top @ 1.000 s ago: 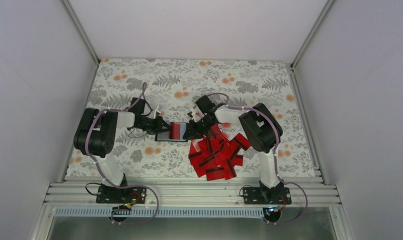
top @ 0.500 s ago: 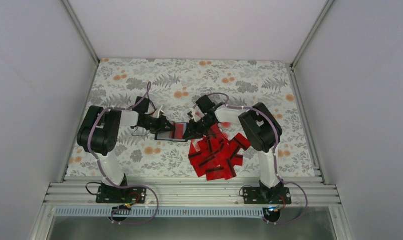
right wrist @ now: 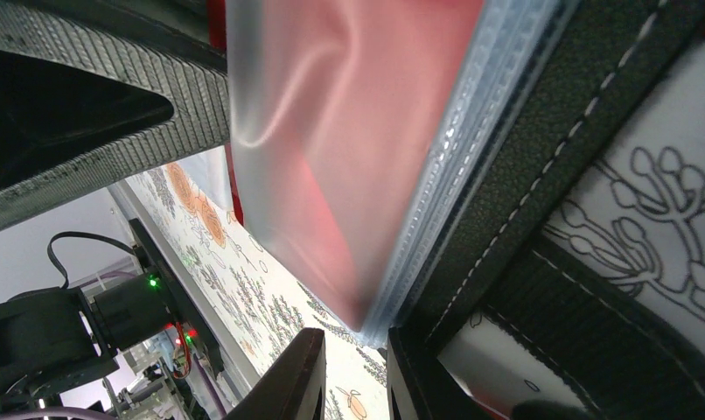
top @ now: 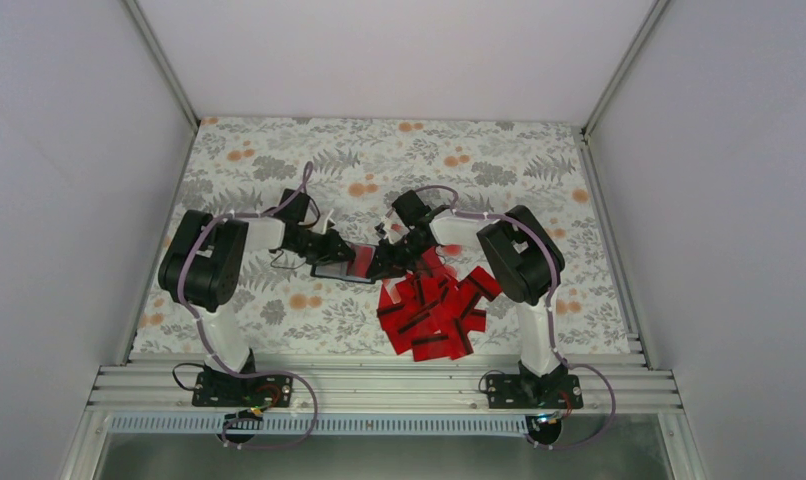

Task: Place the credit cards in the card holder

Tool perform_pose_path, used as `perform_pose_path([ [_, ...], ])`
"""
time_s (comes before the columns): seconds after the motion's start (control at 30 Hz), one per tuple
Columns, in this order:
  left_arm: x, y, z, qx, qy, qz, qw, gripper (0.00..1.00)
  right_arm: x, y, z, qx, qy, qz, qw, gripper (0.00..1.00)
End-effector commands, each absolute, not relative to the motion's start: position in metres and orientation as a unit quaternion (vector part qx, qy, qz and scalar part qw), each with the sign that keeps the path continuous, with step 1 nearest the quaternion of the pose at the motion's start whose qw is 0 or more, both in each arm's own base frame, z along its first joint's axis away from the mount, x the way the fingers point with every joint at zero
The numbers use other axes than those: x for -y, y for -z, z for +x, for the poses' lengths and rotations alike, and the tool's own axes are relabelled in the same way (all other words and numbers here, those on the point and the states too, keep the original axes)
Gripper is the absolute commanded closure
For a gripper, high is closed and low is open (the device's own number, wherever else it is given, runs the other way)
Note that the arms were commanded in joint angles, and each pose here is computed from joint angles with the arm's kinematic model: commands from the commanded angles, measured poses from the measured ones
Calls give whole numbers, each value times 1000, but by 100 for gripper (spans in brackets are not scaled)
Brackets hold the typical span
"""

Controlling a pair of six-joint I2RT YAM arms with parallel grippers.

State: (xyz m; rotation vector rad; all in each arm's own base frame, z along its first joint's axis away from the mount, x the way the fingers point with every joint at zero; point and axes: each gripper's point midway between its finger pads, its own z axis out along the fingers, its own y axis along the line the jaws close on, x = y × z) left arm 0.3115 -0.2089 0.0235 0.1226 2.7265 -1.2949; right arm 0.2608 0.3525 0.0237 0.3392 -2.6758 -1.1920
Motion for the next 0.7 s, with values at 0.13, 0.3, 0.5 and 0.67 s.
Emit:
perform_pose_path([
  [0.13,198,-20,306,-927,369,41,56,79,-348,-17,271,915,379,116,78,81],
  [0.3,194,-24,304,-931,356,44,60,69,-348,-26,273,915,381,116,70,81],
  [0.5,187,-32,303,-938,337,43,70,61,-348,-40,278,916,379,118,57,80],
  [0.67,183,-36,303,-942,324,40,76,57,-349,-47,283,918,377,117,47,80],
])
